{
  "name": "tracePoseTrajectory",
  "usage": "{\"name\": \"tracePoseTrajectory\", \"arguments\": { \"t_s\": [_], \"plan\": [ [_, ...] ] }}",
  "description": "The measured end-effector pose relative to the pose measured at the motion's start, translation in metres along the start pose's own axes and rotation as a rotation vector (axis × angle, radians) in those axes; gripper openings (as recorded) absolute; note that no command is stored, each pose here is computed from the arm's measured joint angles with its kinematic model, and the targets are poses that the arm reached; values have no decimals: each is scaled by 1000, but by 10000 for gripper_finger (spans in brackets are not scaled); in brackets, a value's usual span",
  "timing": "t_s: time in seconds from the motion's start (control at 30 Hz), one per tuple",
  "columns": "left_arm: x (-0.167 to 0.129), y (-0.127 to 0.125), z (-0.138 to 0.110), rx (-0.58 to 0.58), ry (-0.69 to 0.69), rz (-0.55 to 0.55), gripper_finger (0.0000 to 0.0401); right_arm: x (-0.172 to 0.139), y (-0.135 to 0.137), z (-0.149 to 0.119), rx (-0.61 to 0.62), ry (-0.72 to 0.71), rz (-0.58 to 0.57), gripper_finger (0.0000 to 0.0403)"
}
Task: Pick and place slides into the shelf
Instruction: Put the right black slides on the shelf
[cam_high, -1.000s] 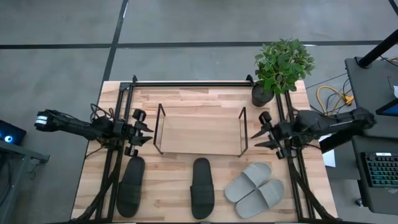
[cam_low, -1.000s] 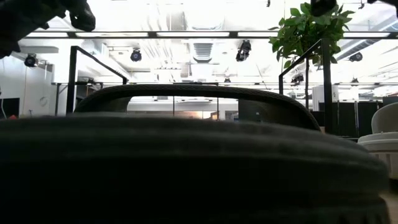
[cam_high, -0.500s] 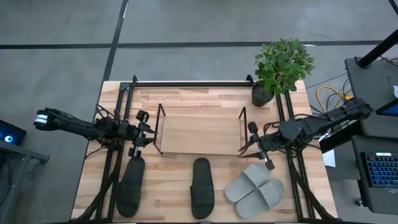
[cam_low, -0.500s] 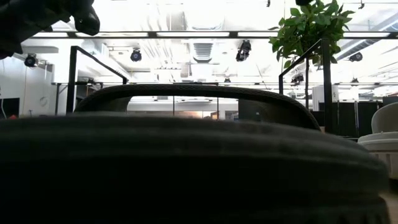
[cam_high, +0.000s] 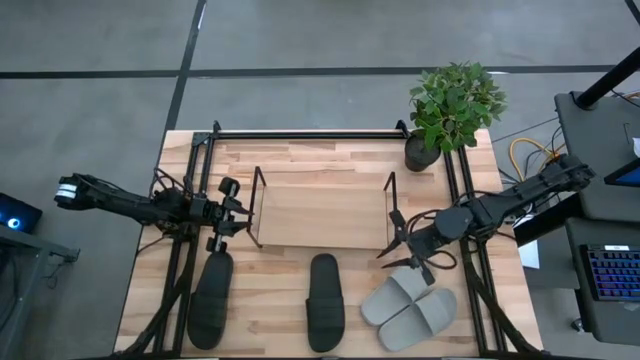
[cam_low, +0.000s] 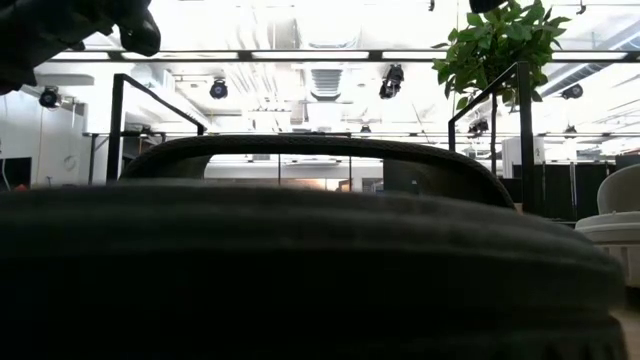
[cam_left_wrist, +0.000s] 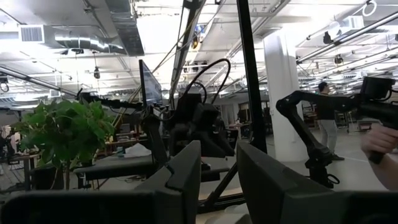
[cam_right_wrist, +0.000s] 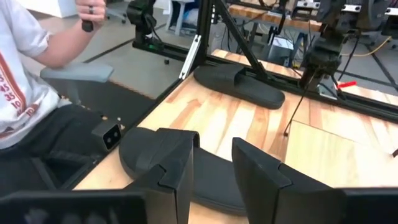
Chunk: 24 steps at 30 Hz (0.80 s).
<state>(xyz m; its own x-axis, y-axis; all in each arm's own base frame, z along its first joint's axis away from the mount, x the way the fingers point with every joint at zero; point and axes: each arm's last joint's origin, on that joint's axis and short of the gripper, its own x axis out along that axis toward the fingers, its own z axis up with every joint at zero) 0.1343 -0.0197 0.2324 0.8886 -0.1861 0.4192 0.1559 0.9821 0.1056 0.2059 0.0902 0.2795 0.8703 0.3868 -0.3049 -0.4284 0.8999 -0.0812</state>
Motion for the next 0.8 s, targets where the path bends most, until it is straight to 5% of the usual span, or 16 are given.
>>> {"name": "tracePoseTrajectory", "arguments": {
  "t_s": [0.4,0.8],
  "plan": [
    [3,0,-4,-1,29,-3,89,20,0,-6,-65,5,1,104],
    [41,-3,2,-16,72,-89,89,20,1,-6,-64,13,2,93]
  ]
}}
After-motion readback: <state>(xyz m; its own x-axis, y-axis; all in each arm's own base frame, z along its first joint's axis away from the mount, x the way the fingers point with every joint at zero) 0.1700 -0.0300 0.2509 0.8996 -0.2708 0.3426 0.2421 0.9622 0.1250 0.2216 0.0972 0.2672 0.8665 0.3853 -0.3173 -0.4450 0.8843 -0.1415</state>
